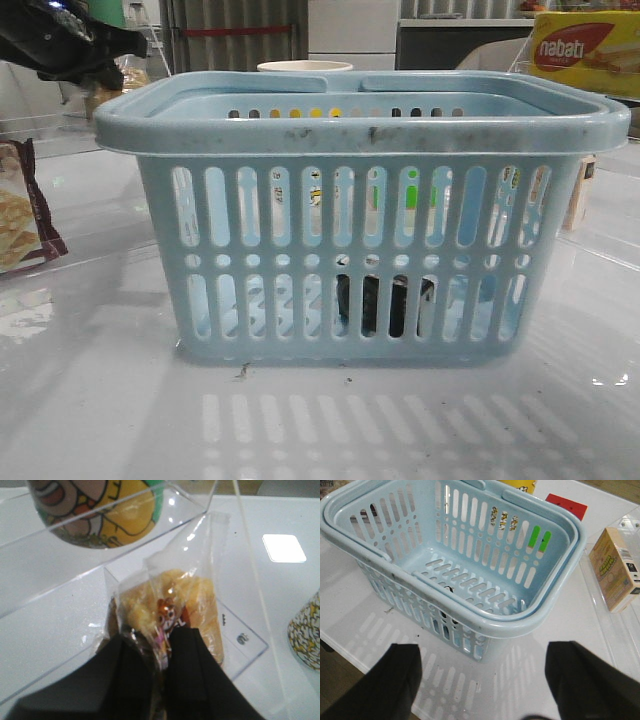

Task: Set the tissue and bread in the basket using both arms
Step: 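Grasp the wrapped bread bag on the shelf with the left gripper, then carry the bread bag over the blue basket and release it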

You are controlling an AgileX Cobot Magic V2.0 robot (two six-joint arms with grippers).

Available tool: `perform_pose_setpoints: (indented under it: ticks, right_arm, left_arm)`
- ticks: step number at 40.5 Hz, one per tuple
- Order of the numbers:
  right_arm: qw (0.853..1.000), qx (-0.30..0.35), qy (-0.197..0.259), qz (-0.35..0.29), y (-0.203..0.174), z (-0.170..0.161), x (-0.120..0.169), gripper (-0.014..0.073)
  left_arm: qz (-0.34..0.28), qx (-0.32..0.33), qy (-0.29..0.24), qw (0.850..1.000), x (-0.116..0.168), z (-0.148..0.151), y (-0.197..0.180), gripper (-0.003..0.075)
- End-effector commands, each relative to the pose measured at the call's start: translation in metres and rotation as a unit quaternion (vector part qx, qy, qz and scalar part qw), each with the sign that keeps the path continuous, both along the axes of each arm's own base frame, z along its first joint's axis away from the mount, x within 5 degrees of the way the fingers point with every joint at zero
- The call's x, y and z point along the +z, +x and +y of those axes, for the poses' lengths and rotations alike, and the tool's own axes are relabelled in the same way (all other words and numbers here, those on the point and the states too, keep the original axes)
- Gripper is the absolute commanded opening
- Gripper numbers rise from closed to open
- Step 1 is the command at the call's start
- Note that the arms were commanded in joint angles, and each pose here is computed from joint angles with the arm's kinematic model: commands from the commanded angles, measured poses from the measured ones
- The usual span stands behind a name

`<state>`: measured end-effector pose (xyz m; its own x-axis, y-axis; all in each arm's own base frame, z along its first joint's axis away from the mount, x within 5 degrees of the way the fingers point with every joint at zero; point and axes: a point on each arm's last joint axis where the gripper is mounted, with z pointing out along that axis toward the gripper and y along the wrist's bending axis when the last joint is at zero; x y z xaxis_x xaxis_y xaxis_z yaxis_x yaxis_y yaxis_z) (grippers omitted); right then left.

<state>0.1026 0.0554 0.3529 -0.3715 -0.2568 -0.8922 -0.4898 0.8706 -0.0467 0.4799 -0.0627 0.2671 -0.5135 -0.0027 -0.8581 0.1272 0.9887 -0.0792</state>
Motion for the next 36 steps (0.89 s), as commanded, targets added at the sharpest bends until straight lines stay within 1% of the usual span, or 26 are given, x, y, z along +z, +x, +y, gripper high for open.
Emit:
perform_pose_setpoints:
  ticks: [1, 7, 11, 13, 16, 21, 24, 28, 32, 36]
  right_arm:
    - [0.999, -0.001, 0.018, -0.045, 0.002, 0.0, 0.014, 0.0613]
    - [0.999, -0.001, 0.018, -0.045, 0.002, 0.0, 0.014, 0.0613]
    - [0.999, -0.001, 0.018, -0.045, 0.002, 0.0, 0.014, 0.0613]
    - [0.999, -0.001, 0.018, -0.045, 0.002, 0.0, 0.014, 0.0613]
    - [0.999, -0.001, 0.018, -0.045, 0.002, 0.0, 0.014, 0.0613]
    - [0.999, -0.001, 0.018, -0.045, 0.002, 0.0, 0.014, 0.0613]
    - [0.999, -0.001, 0.018, -0.045, 0.002, 0.0, 0.014, 0.0613]
    - [0.999, -0.001, 0.018, -0.045, 0.002, 0.0, 0.014, 0.0613]
    - [0.999, -0.001, 0.018, -0.045, 0.002, 0.0, 0.014, 0.0613]
    - [0.999, -0.001, 0.018, -0.045, 0.002, 0.0, 0.014, 0.0613]
  left_arm:
    - [-0.078, -0.007, -0.016, 0.997, 0.074, -0.005, -0.023, 0.009]
    - [-0.073, -0.029, -0.017, 0.997, 0.114, -0.011, -0.055, 0.009]
    - [-0.073, -0.047, -0.017, 0.996, 0.144, -0.016, -0.084, 0.009]
    - [-0.068, -0.059, -0.013, 0.996, 0.154, -0.019, -0.097, 0.009]
    - [-0.071, -0.089, 0.007, 0.994, 0.173, -0.025, -0.122, 0.009]
    - [-0.053, -0.148, 0.028, 0.987, 0.191, -0.044, -0.16, 0.009]
    - [-0.038, -0.193, 0.045, 0.979, 0.193, -0.061, -0.177, 0.009]
    - [-0.018, -0.241, 0.05, 0.969, 0.189, -0.086, -0.191, 0.009]
    - [-0.004, -0.278, 0.053, 0.959, 0.177, -0.112, -0.195, 0.009]
    - [0.005, -0.302, 0.055, 0.952, 0.162, -0.137, -0.19, 0.0091]
